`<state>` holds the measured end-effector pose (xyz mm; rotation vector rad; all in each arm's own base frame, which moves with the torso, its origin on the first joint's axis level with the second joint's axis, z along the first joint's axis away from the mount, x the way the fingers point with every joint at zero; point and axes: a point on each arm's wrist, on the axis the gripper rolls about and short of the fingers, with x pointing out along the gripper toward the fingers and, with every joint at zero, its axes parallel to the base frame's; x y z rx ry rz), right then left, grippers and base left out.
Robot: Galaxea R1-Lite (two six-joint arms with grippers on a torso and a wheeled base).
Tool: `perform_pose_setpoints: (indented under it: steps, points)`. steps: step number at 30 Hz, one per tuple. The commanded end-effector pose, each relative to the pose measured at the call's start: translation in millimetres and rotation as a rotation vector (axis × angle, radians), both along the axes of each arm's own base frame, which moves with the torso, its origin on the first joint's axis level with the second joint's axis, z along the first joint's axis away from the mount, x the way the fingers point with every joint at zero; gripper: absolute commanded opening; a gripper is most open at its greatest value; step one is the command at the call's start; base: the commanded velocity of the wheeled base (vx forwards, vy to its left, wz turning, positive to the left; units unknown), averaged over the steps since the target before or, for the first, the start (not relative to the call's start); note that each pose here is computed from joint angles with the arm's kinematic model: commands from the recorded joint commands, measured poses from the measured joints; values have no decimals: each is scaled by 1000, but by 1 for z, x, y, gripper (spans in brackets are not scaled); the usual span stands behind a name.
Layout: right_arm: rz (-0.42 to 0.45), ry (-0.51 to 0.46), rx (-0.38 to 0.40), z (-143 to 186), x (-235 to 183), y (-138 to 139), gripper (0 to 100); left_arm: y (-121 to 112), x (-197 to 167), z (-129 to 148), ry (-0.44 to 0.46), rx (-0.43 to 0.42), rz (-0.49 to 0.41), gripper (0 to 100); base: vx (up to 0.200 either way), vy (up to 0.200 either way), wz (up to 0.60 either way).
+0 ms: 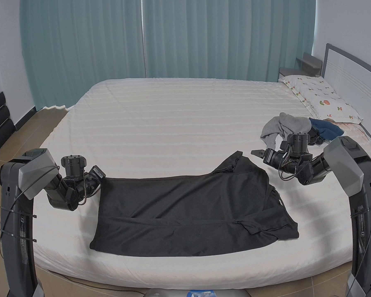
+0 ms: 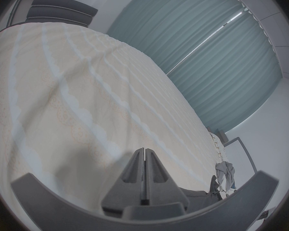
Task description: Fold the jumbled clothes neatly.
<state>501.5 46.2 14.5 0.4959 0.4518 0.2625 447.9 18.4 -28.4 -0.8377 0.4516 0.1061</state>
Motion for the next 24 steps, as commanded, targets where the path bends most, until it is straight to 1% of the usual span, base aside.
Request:
perform_pose_setpoints:
  steps: [1, 4, 10, 19, 22, 23, 24]
  points:
    - [15, 12, -13, -38, 22, 10, 100, 0, -1, 0, 2, -3, 2, 0, 0, 0, 0]
    - [-3, 17, -28, -42, 27, 16, 100, -1, -1, 0, 2, -3, 0, 0, 0, 0, 0]
    - [-16, 10, -28, -43, 34, 16, 100, -1, -1, -1, 3, -3, 0, 0, 0, 0, 0]
    - [-32, 26, -33, -45, 35, 12, 100, -1, -1, -1, 3, -3, 0, 0, 0, 0, 0]
    - [-34, 41, -35, -52, 34, 12, 100, -1, -1, -1, 6, -3, 0, 0, 0, 0, 0]
    - [-35, 42, -36, -52, 33, 12, 0, -1, -1, -1, 6, -3, 0, 0, 0, 0, 0]
    - [-36, 45, -38, -53, 33, 12, 0, -1, 0, -1, 5, -3, 0, 0, 0, 0, 0]
